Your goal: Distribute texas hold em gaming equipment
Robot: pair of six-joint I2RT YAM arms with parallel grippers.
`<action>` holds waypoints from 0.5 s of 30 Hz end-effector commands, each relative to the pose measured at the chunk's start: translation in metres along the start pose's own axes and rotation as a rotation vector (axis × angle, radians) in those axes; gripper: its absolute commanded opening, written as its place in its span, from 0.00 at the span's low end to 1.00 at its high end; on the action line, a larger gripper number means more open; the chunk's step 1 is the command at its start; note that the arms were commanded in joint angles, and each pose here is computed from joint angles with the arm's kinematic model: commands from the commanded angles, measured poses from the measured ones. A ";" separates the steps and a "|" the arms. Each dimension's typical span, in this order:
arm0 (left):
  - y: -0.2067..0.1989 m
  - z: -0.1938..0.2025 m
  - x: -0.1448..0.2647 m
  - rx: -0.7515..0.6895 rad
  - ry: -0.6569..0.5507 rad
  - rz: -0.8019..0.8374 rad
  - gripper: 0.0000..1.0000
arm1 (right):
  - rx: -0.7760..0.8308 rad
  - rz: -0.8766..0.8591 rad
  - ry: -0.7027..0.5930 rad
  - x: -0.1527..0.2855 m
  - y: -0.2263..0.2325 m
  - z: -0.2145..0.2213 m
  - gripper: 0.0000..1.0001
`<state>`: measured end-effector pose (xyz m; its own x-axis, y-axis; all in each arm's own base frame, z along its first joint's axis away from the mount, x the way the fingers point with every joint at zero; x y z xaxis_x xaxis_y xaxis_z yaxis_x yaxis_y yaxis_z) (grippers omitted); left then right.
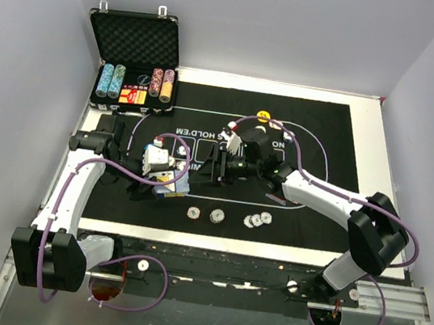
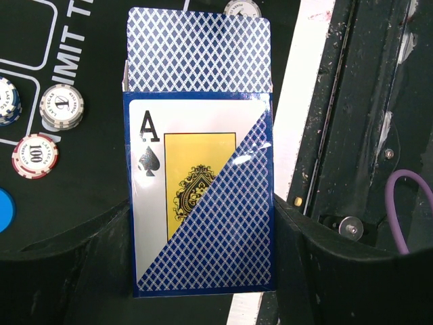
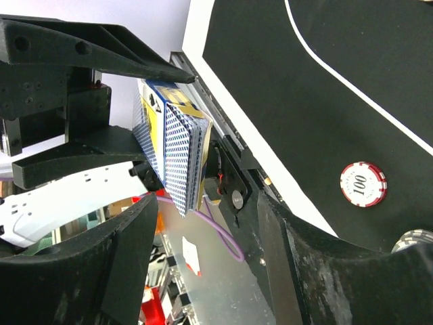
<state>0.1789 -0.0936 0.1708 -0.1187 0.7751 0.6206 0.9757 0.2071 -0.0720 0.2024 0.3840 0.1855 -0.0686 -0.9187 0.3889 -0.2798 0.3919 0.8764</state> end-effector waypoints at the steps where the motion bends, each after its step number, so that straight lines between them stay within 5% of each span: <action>1: 0.001 -0.004 0.001 -0.008 -0.021 -0.007 0.51 | 0.024 -0.019 -0.022 0.002 0.013 -0.008 0.70; 8: 0.004 -0.006 0.001 0.015 -0.028 -0.015 0.53 | 0.049 -0.014 0.006 -0.022 0.018 -0.010 0.66; 15: 0.005 -0.007 0.002 0.020 -0.022 -0.025 0.55 | 0.042 0.000 0.013 -0.029 0.013 -0.009 0.41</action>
<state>0.1804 -0.0935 0.1703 -0.1260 0.7726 0.6222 0.9679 0.2332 -0.0935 0.2071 0.4140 0.1933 -0.0477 -0.9259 0.3748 -0.3208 0.3696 0.8721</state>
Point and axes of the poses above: each gripper's point midway between its finger pads, its own x axis back along the fingers, its own y axis along the line the jaws close on, z = x × y, the point moved 2 cm from there along x, back along the fingers, and after that the axes turned 2 degrees about -x, right-handed, at the moved point
